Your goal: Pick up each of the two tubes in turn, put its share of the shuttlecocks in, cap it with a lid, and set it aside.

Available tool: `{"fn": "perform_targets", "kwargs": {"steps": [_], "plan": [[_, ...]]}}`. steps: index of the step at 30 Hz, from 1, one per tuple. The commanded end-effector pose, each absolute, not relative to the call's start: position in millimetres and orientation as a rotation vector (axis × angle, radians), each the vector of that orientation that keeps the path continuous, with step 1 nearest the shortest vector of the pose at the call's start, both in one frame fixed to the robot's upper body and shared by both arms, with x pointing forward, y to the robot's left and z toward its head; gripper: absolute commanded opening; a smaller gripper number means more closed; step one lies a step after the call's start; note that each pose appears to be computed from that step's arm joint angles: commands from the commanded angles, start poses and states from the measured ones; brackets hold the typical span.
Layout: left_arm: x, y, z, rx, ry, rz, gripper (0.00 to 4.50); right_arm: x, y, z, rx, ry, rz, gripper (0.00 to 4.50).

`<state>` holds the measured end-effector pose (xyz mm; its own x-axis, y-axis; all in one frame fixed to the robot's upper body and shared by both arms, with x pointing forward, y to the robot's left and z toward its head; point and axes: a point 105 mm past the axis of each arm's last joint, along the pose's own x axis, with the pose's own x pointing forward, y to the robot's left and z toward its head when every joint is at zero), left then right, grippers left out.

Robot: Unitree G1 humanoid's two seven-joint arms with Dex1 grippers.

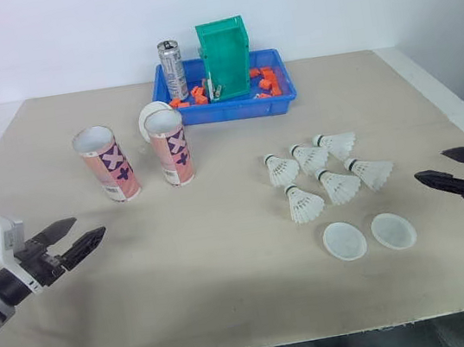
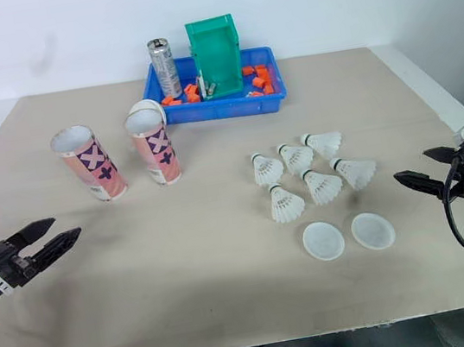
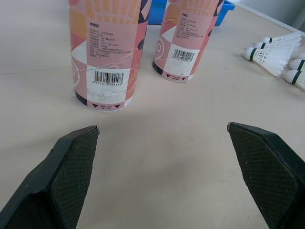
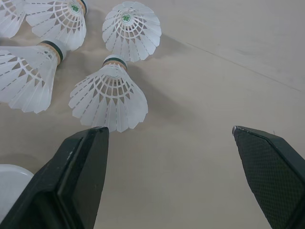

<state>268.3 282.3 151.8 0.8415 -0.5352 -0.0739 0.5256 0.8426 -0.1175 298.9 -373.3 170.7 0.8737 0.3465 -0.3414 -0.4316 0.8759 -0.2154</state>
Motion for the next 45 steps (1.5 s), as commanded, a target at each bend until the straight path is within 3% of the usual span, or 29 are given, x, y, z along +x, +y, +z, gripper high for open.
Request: {"fn": "perform_targets", "kwargs": {"steps": [1,22,28,31,37,42,45], "plan": [[271,285,163,-0.078,0.068,-0.559,4.50,301,-370,186,-0.317,0.250,0.415,4.46],[275,285,158,-0.077,0.076,-0.541,4.50,301,-368,187,-0.311,0.235,0.412,4.46],[284,294,156,-0.081,0.073,-0.503,4.50,303,-351,202,-0.293,0.151,0.452,4.46],[292,299,162,-0.068,0.015,-0.471,4.50,307,-329,232,-0.187,0.008,0.512,4.46],[316,311,173,0.039,-0.120,-0.407,4.50,302,-244,259,-0.276,-0.097,0.767,4.46],[336,296,165,0.124,-0.102,-0.491,4.50,290,-155,244,-0.355,-0.097,1.038,4.46],[348,288,160,0.176,-0.079,-0.541,4.50,292,-124,239,-0.359,-0.121,1.075,4.46]]}}
